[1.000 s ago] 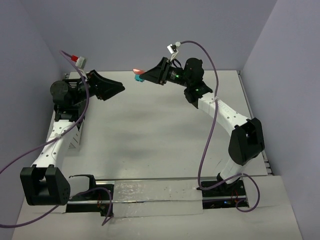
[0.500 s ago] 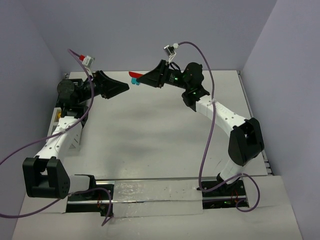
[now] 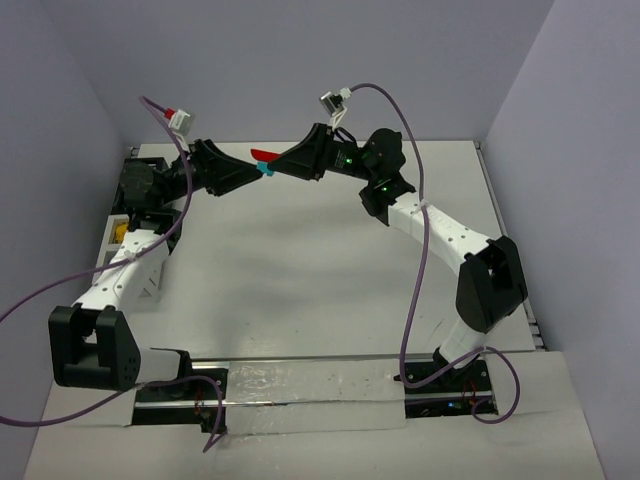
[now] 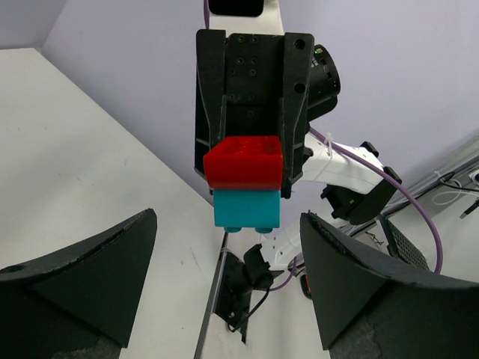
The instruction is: Sort the legos into containers by color
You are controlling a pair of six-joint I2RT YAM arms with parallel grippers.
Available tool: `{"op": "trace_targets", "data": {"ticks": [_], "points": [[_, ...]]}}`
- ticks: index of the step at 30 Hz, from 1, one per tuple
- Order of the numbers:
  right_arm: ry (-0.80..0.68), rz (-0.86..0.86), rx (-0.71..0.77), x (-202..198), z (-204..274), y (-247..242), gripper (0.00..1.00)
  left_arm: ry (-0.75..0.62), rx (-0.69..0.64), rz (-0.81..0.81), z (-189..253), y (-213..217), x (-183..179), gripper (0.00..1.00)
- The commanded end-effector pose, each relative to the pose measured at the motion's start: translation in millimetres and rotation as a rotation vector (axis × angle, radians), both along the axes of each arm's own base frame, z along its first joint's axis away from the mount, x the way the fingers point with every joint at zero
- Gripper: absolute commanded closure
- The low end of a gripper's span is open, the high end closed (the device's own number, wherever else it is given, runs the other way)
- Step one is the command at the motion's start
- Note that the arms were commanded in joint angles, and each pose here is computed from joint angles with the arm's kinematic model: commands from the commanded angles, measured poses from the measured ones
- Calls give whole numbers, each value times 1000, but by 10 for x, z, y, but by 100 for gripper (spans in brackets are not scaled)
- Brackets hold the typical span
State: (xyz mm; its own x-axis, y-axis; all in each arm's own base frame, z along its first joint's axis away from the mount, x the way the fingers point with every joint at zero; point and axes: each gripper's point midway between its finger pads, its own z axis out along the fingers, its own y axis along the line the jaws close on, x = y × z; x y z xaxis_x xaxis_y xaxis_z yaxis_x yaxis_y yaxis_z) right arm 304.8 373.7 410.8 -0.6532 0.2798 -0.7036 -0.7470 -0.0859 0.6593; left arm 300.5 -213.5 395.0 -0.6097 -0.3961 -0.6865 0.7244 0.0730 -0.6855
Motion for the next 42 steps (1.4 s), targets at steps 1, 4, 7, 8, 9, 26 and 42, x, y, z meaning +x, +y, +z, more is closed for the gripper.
{"op": "trace_targets", "data": {"ticks": [1, 4, 7, 8, 9, 26, 42], "points": [[-100, 13, 64, -225, 345, -74, 100, -112, -48, -1, 274, 1, -73, 15], [-103, 12, 63, -225, 354, -63, 100, -121, -59, -5, 292, -7, -70, 18], [-105, 13, 63, -224, 353, -48, 100, -128, -61, -16, 315, -39, -84, 21], [-105, 13, 64, -223, 355, -47, 100, -128, -62, -18, 316, -45, -86, 21], [-106, 12, 66, -222, 363, -48, 100, -124, -61, -19, 312, -49, -85, 22], [-113, 12, 50, -249, 307, -55, 89, -95, -66, -29, 286, -69, -96, 69], [-230, 3, -110, -141, 134, -253, 9, -210, 200, -176, -210, -100, -393, 100]]}}
